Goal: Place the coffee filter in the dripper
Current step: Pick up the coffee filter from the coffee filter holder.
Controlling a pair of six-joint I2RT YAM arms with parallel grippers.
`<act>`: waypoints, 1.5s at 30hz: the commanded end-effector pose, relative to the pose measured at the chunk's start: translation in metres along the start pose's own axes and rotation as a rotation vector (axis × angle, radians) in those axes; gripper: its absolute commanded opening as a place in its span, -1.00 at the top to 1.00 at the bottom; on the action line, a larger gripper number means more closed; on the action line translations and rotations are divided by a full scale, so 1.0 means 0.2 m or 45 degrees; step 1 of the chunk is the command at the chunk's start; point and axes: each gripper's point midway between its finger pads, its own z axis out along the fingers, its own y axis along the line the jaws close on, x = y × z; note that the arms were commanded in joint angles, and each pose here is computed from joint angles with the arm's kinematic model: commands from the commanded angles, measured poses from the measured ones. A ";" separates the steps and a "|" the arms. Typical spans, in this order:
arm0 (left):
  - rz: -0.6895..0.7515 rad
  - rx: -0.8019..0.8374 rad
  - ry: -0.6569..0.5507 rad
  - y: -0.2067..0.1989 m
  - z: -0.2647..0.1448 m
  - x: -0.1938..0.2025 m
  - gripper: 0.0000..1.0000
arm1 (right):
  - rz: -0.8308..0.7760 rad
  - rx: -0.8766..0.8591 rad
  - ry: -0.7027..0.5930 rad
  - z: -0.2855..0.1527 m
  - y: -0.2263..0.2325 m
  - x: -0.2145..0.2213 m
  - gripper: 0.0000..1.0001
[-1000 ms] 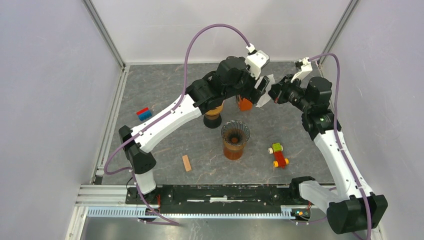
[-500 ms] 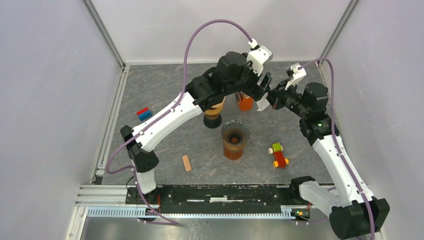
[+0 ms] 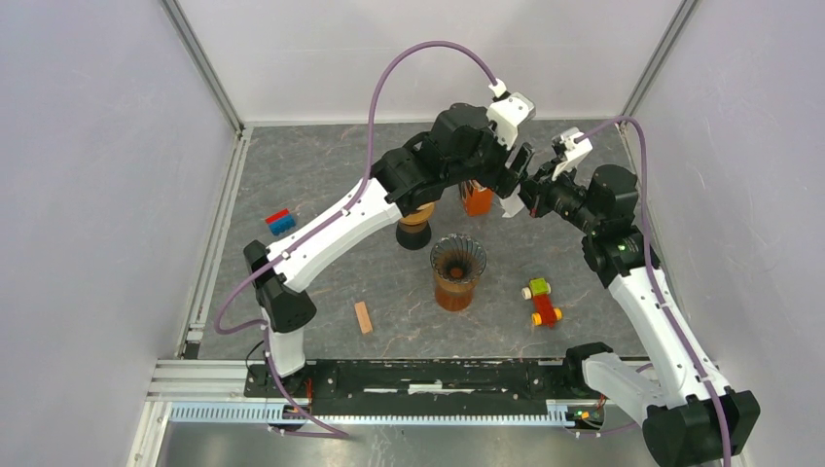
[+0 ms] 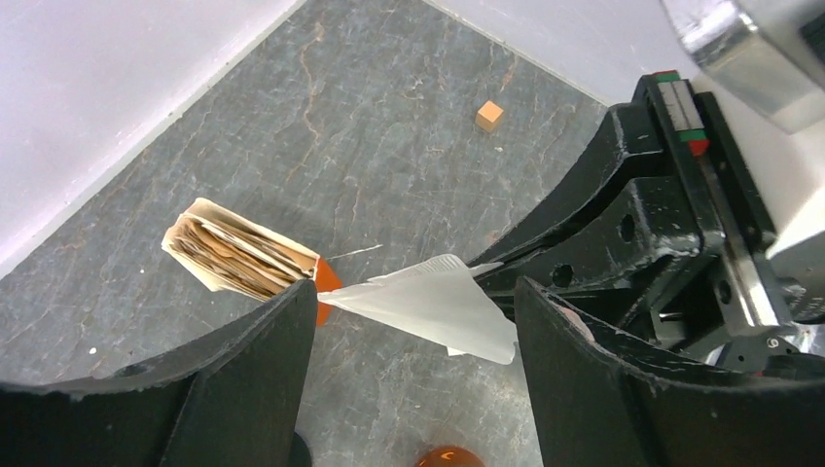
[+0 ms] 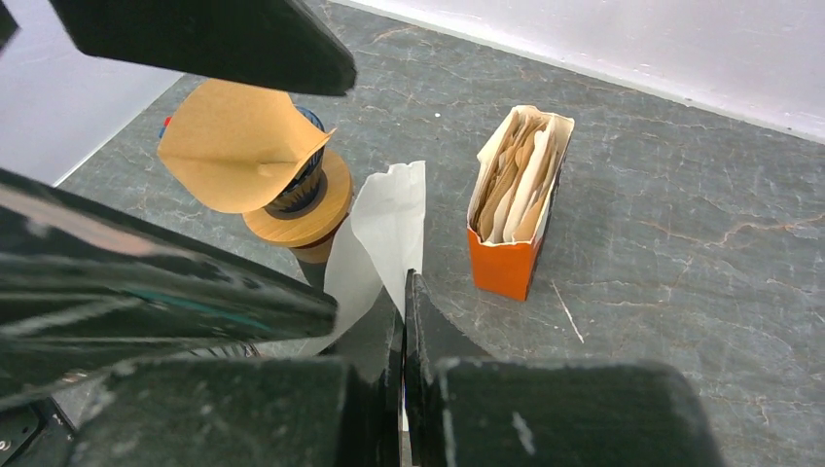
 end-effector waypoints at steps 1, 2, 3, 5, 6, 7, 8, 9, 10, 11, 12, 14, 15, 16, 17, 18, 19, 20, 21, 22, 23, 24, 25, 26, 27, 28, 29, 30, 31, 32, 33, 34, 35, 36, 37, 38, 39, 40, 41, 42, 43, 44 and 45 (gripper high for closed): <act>-0.040 0.006 -0.026 -0.03 0.03 -0.04 -0.60 | -0.068 -0.007 -0.065 -0.01 0.02 -0.07 1.00; -0.037 0.003 -0.022 -0.03 0.03 -0.03 -0.60 | -0.068 -0.005 -0.064 -0.01 0.02 -0.07 1.00; -0.032 -0.004 -0.019 -0.03 0.04 -0.03 -0.60 | -0.069 -0.004 -0.065 -0.01 0.02 -0.08 1.00; -0.021 -0.015 -0.012 -0.02 0.04 -0.02 -0.60 | -0.072 -0.004 -0.065 -0.01 0.02 -0.08 1.00; -0.016 -0.023 -0.007 -0.02 0.05 -0.01 -0.59 | -0.072 0.002 -0.062 -0.01 0.01 -0.07 1.00; -0.012 -0.029 -0.005 -0.01 0.05 -0.01 -0.59 | -0.077 0.005 -0.063 -0.02 0.01 -0.08 1.00; -0.009 -0.034 -0.004 -0.01 0.05 0.00 -0.58 | -0.082 0.014 -0.061 -0.02 0.01 -0.07 1.00; -0.004 -0.034 0.000 -0.01 0.06 0.00 -0.57 | -0.085 0.019 -0.058 -0.02 0.00 -0.07 1.00; 0.003 -0.035 0.001 -0.01 0.06 0.00 -0.56 | -0.086 0.023 -0.058 -0.02 0.00 -0.07 1.00; 0.013 -0.040 -0.001 -0.01 0.06 0.00 -0.55 | -0.088 0.023 -0.059 -0.02 0.00 -0.07 1.00; 0.028 -0.045 0.000 -0.01 0.06 0.00 -0.54 | -0.091 0.023 -0.060 -0.02 0.00 -0.07 1.00; 0.044 -0.050 0.001 -0.01 0.07 0.01 -0.54 | -0.101 0.019 -0.060 -0.02 0.01 -0.08 1.00; 0.045 -0.058 0.003 -0.01 0.07 0.01 -0.54 | -0.108 0.033 -0.058 -0.02 0.00 -0.08 1.00; 0.045 -0.055 0.000 -0.02 0.07 0.00 -0.54 | -0.118 0.046 -0.054 -0.02 -0.01 -0.07 1.00; 0.046 -0.047 -0.004 -0.02 0.06 0.00 -0.54 | -0.128 0.062 -0.044 -0.02 -0.02 -0.07 1.00; 0.046 -0.045 -0.008 -0.03 0.06 -0.01 -0.55 | -0.138 0.073 -0.040 -0.02 -0.03 -0.06 1.00; 0.047 -0.040 -0.013 -0.04 0.06 -0.02 -0.56 | -0.146 0.081 -0.038 -0.02 -0.03 -0.06 1.00; 0.047 -0.037 -0.018 -0.04 0.05 -0.03 -0.56 | -0.149 0.080 -0.034 -0.02 -0.03 -0.06 1.00; 0.047 -0.034 -0.022 -0.05 0.05 -0.03 -0.56 | -0.152 0.081 -0.033 -0.02 -0.03 -0.06 1.00; 0.048 -0.037 -0.025 -0.05 0.05 -0.04 -0.56 | -0.154 0.079 -0.034 -0.02 -0.02 -0.06 1.00; 0.049 -0.043 -0.023 -0.05 0.05 -0.04 -0.56 | -0.158 0.081 -0.035 -0.02 -0.02 -0.06 1.00; 0.081 -0.048 -0.021 -0.04 0.06 -0.03 -0.55 | -0.163 0.082 -0.035 -0.02 -0.02 -0.06 1.00; 0.095 -0.059 -0.014 -0.04 0.06 -0.02 -0.54 | -0.169 0.081 -0.036 -0.02 -0.02 -0.06 1.00; 0.101 -0.067 -0.010 -0.03 0.06 -0.02 -0.53 | -0.170 0.080 -0.035 -0.02 -0.02 -0.06 1.00; 0.107 -0.074 -0.001 -0.02 0.07 -0.01 -0.51 | -0.173 0.079 -0.038 -0.03 -0.02 -0.06 1.00; 0.115 -0.076 0.005 -0.02 0.07 0.00 -0.50 | -0.176 0.079 -0.041 -0.03 -0.01 -0.07 1.00; 0.117 -0.085 0.010 -0.02 0.07 0.01 -0.48 | -0.176 0.078 -0.041 -0.03 -0.01 -0.07 1.00; 0.121 -0.084 0.017 -0.02 0.08 0.02 -0.47 | -0.176 0.081 -0.041 -0.03 -0.01 -0.07 1.00; 0.122 -0.081 0.021 -0.02 0.08 0.03 -0.46 | -0.176 0.082 -0.042 -0.03 -0.01 -0.07 1.00; 0.122 -0.080 0.024 -0.02 0.08 0.04 -0.45 | -0.177 0.085 -0.045 -0.03 -0.02 -0.08 1.00; 0.123 -0.078 0.031 -0.02 0.08 0.05 -0.42 | -0.178 0.085 -0.047 -0.03 -0.01 -0.08 1.00; 0.124 -0.078 0.034 -0.02 0.08 0.05 -0.41 | -0.177 0.089 -0.046 -0.03 -0.02 -0.08 1.00; 0.124 -0.077 0.037 -0.02 0.07 0.06 -0.40 | -0.178 0.095 -0.047 -0.04 -0.02 -0.09 1.00; 0.123 -0.078 0.039 -0.02 0.07 0.06 -0.40 | -0.180 0.110 -0.045 -0.04 -0.03 -0.09 1.00; 0.123 -0.077 0.039 -0.02 0.06 0.06 -0.40 | -0.184 0.123 -0.043 -0.04 -0.04 -0.09 1.00; 0.123 -0.077 0.036 -0.02 0.05 0.05 -0.41 | -0.183 0.131 -0.039 -0.04 -0.05 -0.08 1.00; 0.119 -0.073 0.034 -0.02 0.04 0.05 -0.42 | -0.184 0.135 -0.037 -0.04 -0.05 -0.08 1.00; 0.119 -0.064 0.026 -0.03 0.02 0.04 -0.44 | -0.182 0.135 -0.036 -0.04 -0.05 -0.08 1.00; 0.117 -0.057 0.024 -0.03 0.02 0.04 -0.45 | -0.180 0.134 -0.034 -0.03 -0.05 -0.07 1.00; 0.115 -0.055 0.023 -0.04 0.01 0.04 -0.47 | -0.178 0.135 -0.035 -0.03 -0.05 -0.07 1.00; 0.114 -0.053 0.024 -0.04 0.01 0.04 -0.48 | -0.179 0.136 -0.035 -0.03 -0.05 -0.07 1.00; 0.113 -0.046 0.023 -0.04 0.01 0.04 -0.48 | -0.180 0.139 -0.036 -0.03 -0.06 -0.08 1.00; 0.108 -0.045 0.025 -0.04 0.00 0.05 -0.49 | -0.180 0.143 -0.036 -0.03 -0.06 -0.08 1.00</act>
